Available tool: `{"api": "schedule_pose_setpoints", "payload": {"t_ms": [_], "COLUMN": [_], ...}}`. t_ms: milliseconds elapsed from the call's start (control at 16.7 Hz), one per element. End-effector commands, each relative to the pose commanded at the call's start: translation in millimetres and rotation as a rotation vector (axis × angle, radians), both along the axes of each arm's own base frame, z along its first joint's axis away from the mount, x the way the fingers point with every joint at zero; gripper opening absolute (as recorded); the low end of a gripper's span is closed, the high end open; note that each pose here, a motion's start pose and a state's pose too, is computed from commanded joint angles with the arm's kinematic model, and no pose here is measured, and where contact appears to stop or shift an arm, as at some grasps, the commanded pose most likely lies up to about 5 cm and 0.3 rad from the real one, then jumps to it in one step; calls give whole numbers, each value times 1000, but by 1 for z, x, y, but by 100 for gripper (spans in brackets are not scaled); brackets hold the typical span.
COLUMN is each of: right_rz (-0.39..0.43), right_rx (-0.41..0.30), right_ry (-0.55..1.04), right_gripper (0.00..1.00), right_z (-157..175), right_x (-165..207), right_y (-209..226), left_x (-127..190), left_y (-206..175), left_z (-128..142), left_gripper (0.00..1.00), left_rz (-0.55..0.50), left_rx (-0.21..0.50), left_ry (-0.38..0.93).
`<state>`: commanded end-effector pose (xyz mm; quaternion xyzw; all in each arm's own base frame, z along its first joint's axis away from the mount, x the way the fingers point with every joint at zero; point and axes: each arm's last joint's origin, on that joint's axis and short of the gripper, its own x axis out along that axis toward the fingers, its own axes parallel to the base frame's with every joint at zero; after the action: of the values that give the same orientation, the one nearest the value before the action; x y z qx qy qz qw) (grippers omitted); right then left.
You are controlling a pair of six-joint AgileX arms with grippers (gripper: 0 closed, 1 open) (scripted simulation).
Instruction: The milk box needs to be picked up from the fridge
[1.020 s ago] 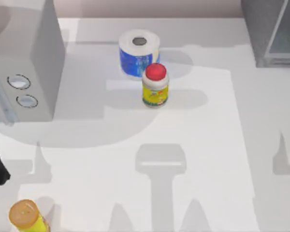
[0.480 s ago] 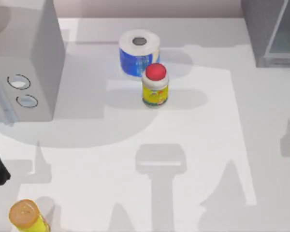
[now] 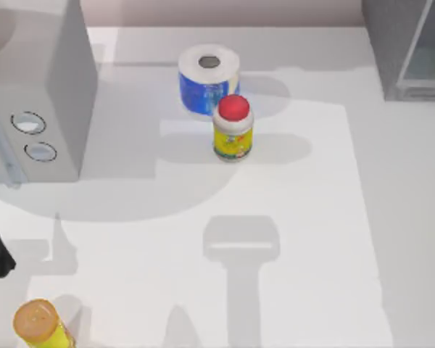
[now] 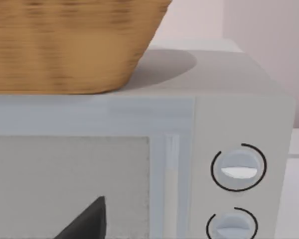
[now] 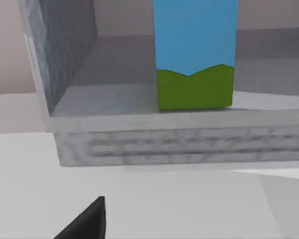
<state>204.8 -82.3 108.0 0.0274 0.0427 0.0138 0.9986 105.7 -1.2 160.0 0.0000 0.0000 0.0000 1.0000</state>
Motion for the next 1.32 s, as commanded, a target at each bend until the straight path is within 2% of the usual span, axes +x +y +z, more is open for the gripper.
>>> {"api": "schedule_pose_setpoints", "payload": {"t_ms": [240,660,780,960,1080,1320], "right_rz": [-24,-24,4,72,109,121], "right_rx": [-49,-54,-69,-102,-98,-47], "right_ry": [-78,-85,-123,-230,-268,-196], "right_gripper": [100,100,100,100,100,100], "right_z": [2,2,8,26,34,26], "right_x": [0,0,8,41,70,129], "right_y": [-18,-18,-14,-4,6,25], "left_x": [0,0,0,0,0,0], "left_y": [0,0,0,0,0,0], "left_z": [0,0,0,0,0,0], "left_gripper": [100,100,100,100,100,100], "left_rz": [0,0,0,0,0,0], "left_rx": [0,0,0,0,0,0], "left_ry": [0,0,0,0,0,0]}}
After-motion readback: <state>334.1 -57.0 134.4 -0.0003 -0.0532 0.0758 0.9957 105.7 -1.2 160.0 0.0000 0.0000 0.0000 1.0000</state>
